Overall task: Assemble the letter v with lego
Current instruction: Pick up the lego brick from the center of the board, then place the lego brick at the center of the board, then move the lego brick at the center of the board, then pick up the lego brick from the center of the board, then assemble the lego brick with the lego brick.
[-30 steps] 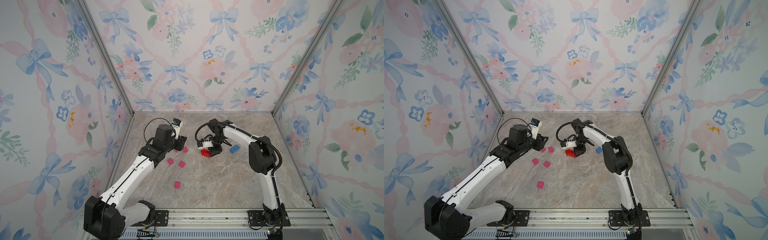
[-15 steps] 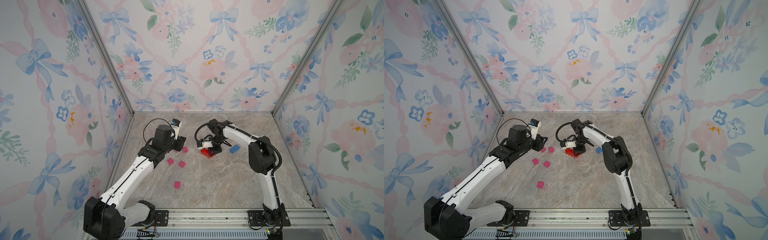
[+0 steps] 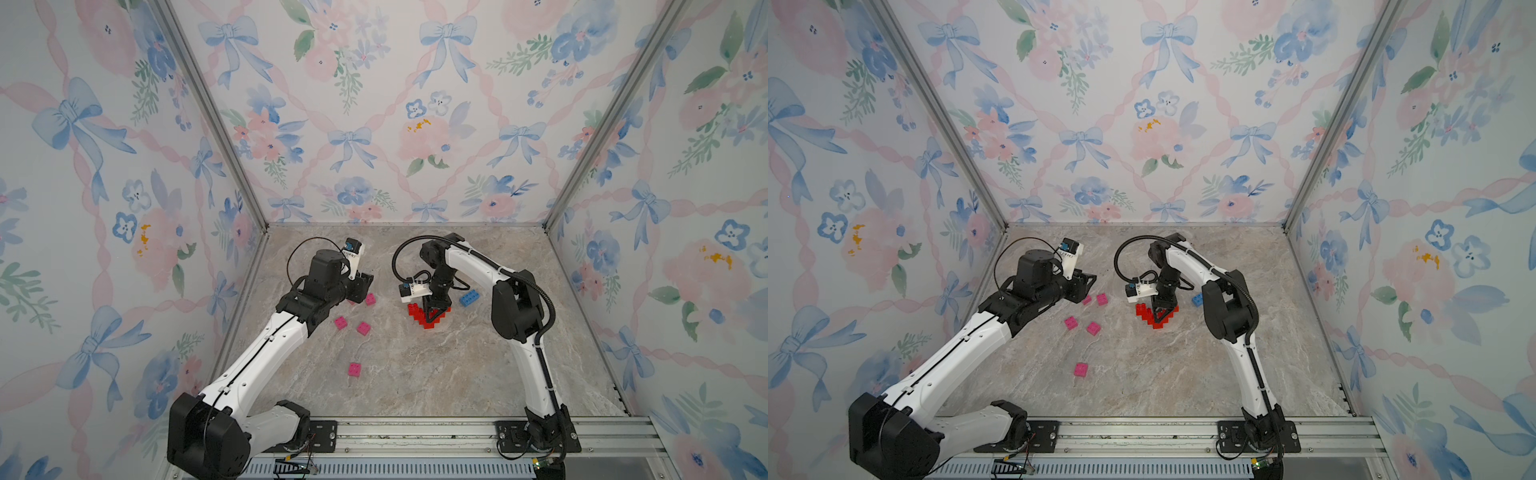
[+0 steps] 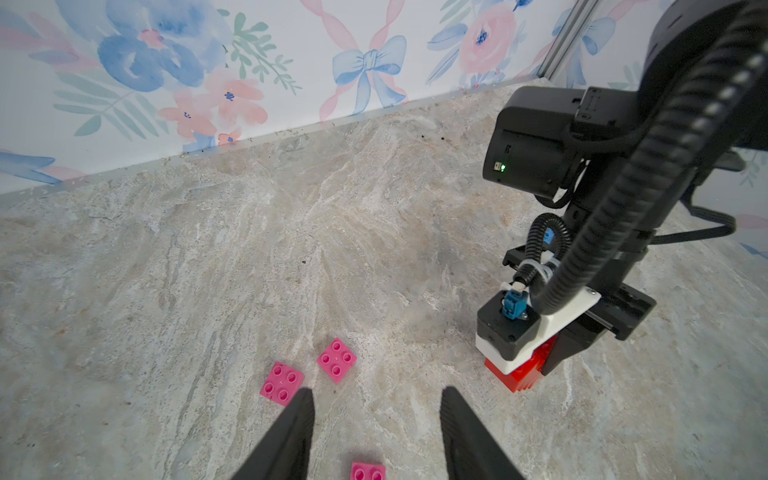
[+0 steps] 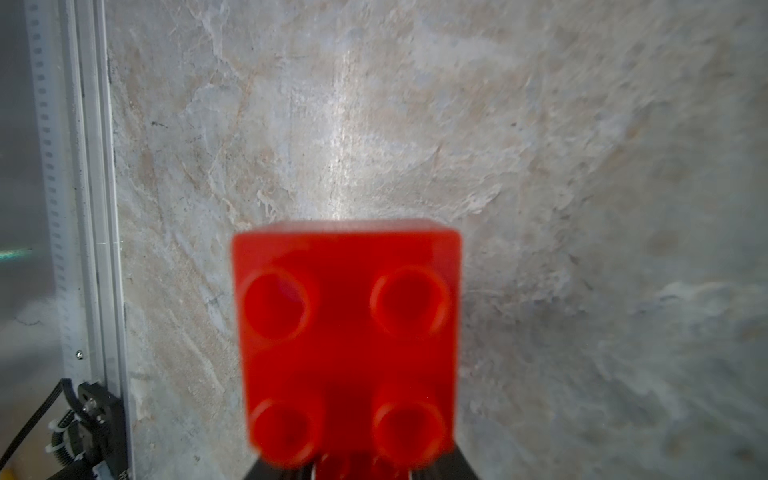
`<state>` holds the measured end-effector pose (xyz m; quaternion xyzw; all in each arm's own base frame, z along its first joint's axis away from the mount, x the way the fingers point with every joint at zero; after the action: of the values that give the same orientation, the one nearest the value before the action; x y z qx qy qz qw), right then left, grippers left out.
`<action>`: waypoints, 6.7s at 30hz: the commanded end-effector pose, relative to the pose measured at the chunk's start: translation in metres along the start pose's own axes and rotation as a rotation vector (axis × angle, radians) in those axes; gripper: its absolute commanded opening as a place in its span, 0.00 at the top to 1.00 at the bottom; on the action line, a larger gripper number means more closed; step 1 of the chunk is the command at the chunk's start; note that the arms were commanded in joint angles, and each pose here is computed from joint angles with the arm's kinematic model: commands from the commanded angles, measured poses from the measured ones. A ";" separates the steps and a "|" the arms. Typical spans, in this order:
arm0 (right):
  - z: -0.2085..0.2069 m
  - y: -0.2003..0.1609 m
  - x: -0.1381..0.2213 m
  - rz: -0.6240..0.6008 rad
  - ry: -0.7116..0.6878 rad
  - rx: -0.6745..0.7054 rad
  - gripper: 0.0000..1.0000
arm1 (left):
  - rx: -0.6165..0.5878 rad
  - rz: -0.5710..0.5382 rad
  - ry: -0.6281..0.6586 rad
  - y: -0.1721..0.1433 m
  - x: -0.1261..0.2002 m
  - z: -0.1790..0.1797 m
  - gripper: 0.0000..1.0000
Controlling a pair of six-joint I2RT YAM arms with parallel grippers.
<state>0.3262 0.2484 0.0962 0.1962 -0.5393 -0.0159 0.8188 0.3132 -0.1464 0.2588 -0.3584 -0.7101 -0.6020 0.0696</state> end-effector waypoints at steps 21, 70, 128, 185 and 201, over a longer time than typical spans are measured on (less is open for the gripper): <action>-0.030 -0.008 0.015 -0.022 -0.030 -0.047 0.45 | 0.012 0.030 0.003 -0.010 -0.006 0.006 0.48; 0.006 -0.007 -0.039 -0.112 -0.651 -1.546 0.58 | 0.207 -0.062 0.271 -0.020 -0.017 0.051 0.41; 0.054 -0.124 0.080 -0.307 -0.670 -1.384 0.21 | 0.458 0.281 0.568 -0.117 -0.176 0.048 0.40; 0.087 -0.056 0.023 -0.171 -0.735 -1.587 0.95 | 0.235 0.090 0.316 -0.001 -0.053 0.009 0.38; 0.076 0.012 -0.034 -0.195 -0.810 -1.694 1.00 | 0.231 0.172 0.457 -0.034 -0.056 0.074 0.37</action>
<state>0.2388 0.2420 0.0915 -0.4344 -0.5749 -0.5212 0.4573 0.3596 -0.1062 0.1907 -0.2573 -0.7227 -0.5607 0.3117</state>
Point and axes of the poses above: each gripper's point midway between its finger pads, its own x axis back along the fingers, its own z axis along the line the jaws close on, y = z × x, the point moved 4 cm from there along x, back along the fingers, and after that the axes turned 11 degrees about x, right-handed, at the moved point
